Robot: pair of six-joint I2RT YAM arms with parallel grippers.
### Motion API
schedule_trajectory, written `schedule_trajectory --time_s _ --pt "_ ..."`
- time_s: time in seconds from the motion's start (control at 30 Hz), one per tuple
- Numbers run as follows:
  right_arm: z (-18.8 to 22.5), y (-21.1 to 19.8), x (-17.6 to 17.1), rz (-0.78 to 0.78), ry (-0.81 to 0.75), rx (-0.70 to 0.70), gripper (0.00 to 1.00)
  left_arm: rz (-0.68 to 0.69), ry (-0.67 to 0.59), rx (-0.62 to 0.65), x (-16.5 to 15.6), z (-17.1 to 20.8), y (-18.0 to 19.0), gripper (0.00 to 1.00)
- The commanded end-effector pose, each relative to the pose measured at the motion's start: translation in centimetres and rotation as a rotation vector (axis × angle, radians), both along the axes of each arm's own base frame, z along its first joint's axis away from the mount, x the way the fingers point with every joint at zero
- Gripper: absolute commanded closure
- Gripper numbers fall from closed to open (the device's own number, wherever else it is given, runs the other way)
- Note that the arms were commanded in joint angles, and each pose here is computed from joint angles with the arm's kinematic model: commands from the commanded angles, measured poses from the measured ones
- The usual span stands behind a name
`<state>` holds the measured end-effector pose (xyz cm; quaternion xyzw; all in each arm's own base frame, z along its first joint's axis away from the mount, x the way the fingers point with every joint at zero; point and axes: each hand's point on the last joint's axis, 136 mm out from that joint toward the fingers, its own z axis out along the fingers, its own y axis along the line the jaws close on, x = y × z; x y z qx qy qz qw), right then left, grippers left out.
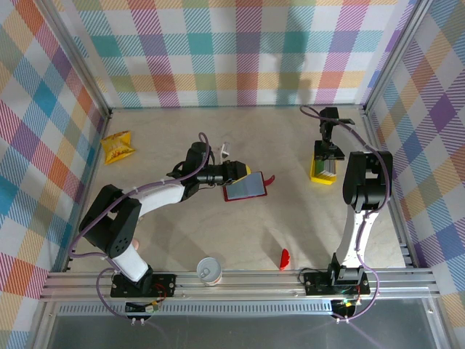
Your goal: Put the credit cards into the card holder
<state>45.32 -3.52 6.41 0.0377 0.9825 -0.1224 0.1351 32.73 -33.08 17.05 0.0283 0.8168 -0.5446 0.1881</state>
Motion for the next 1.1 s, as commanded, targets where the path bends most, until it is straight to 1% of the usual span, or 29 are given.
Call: schedule_trajectory --time_s 0.0,0.07,0.1,0.13,0.3,0.37,0.47,0.53,0.6,0.83,1.07 --pt "1.5 -0.7 0.1 0.013 -0.016 -0.033 0.47 -0.018 -0.051 -0.022 -0.1 1.9 -0.5 0.67" --pt "1.6 -0.7 0.2 0.019 -0.021 -0.032 0.51 -0.017 -0.048 -0.021 -0.1 1.8 -0.5 0.67" --pt "1.7 -0.7 0.3 0.020 -0.022 -0.032 0.51 -0.016 -0.047 -0.021 -0.1 1.8 -0.5 0.67" --pt "1.7 -0.7 0.3 0.020 -0.022 -0.033 0.48 -0.017 -0.048 -0.021 -0.1 1.8 -0.5 0.67" --pt "1.8 -1.6 0.2 -0.003 -0.015 -0.080 0.26 -0.015 -0.046 -0.021 -0.1 2.0 -0.5 0.67" --pt "1.9 -2.0 0.1 -0.003 -0.005 -0.105 0.20 -0.014 -0.047 -0.021 0.0 2.1 -0.5 0.67" --pt "1.5 -2.1 -0.1 0.010 0.010 -0.118 0.17 -0.011 -0.046 -0.021 0.0 2.0 -0.5 0.67" --pt "1.0 -2.1 -0.2 0.021 0.026 -0.120 0.17 -0.010 -0.045 -0.021 0.0 2.0 -0.5 0.67" --pt "0.8 -2.2 -0.2 0.031 0.035 -0.120 0.19 -0.011 -0.045 -0.024 0.0 2.1 -0.6 0.67" --pt "1.1 -3.0 -0.3 0.031 0.037 -0.134 0.34 -0.013 -0.047 -0.023 -0.2 2.2 -0.6 0.67" --pt "2.7 -3.0 0.2 0.033 -0.023 -0.130 0.46 -0.014 -0.045 -0.025 -0.2 2.1 -0.7 0.67"
